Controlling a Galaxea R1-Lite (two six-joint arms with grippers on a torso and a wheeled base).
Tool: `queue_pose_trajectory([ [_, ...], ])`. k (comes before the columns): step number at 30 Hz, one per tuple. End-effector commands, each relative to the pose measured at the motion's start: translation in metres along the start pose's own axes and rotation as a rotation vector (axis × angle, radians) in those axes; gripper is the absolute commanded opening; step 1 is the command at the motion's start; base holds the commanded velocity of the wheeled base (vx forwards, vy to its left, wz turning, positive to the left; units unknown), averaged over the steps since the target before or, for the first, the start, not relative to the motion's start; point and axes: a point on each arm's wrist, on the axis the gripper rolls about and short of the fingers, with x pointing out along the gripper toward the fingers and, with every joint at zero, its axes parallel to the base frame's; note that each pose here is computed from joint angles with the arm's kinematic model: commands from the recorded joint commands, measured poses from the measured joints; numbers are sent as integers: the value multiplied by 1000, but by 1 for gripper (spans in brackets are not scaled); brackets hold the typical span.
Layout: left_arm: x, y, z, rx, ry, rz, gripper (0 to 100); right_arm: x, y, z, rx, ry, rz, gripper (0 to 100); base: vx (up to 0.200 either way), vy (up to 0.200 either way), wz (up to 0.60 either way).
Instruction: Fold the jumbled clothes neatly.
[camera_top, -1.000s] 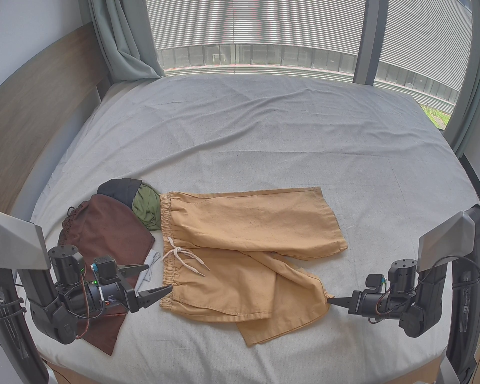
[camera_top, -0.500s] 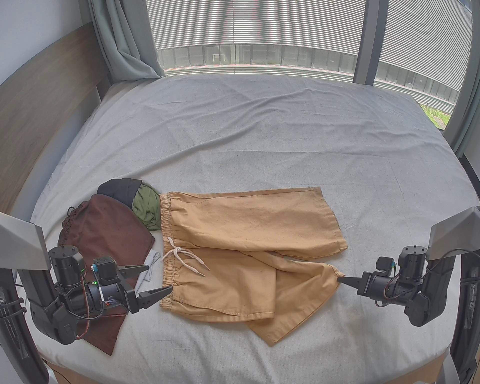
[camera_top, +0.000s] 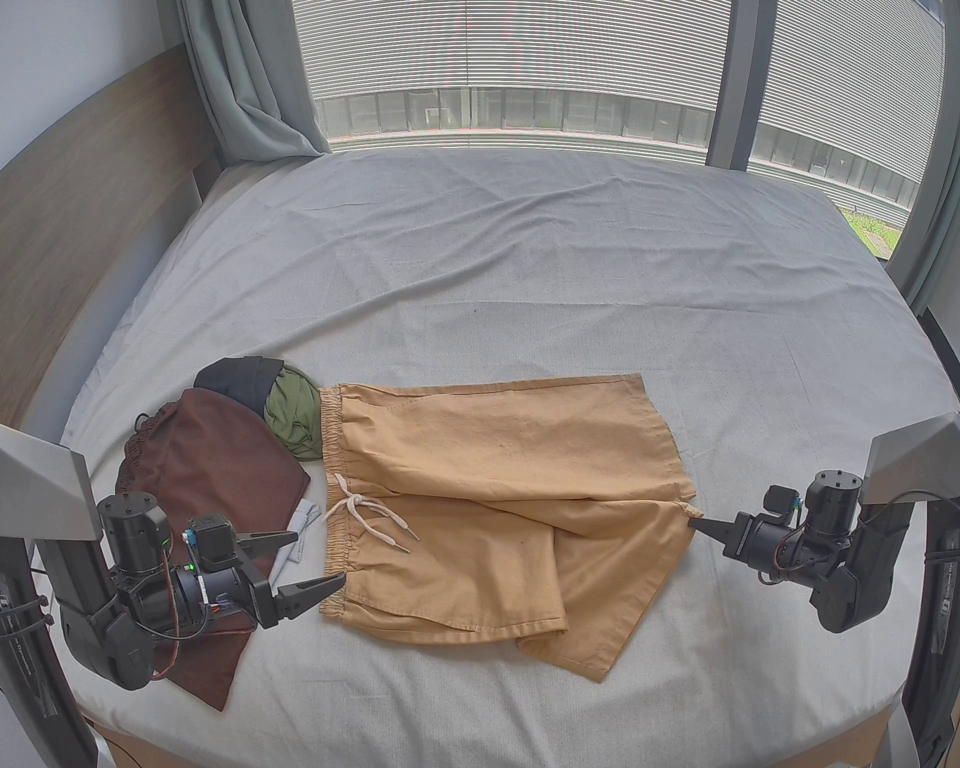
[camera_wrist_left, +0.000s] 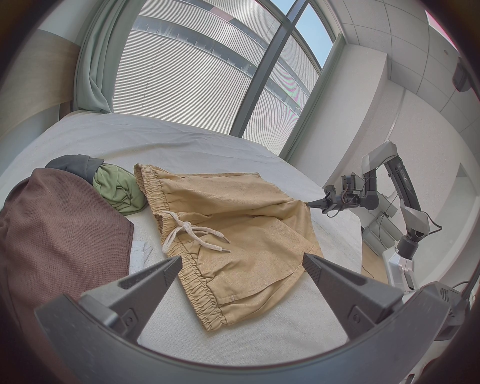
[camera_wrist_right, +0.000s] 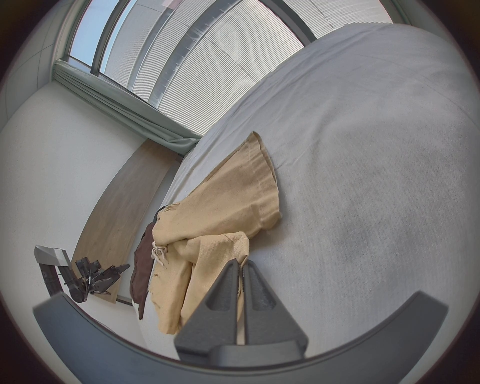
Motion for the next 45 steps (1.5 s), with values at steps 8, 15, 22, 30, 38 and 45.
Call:
queue_pose_trajectory([
  [8, 0, 0, -1, -3, 4, 0, 100, 26, -9, 11, -41, -96, -48, 0, 0, 0, 0],
  [15, 0, -1, -2, -5, 6, -1, 100, 42, -5, 12, -62, -115, -30, 0, 0, 0, 0],
  [22, 0, -1, -2, -5, 8, -13, 100, 46, 0, 11, -70, -118, -26, 0, 0, 0, 0],
  [30, 0, -2, -1, -3, 6, -14, 100, 47, 0, 11, -73, -119, -25, 0, 0, 0, 0],
  [38, 0, -2, -2, -5, 8, -14, 100, 46, -1, 11, -78, -116, -27, 100, 0, 0, 0],
  [45, 0, -2, -2, -4, 7, -14, 100, 36, 5, 13, -86, -121, -46, 100, 0, 0, 0],
])
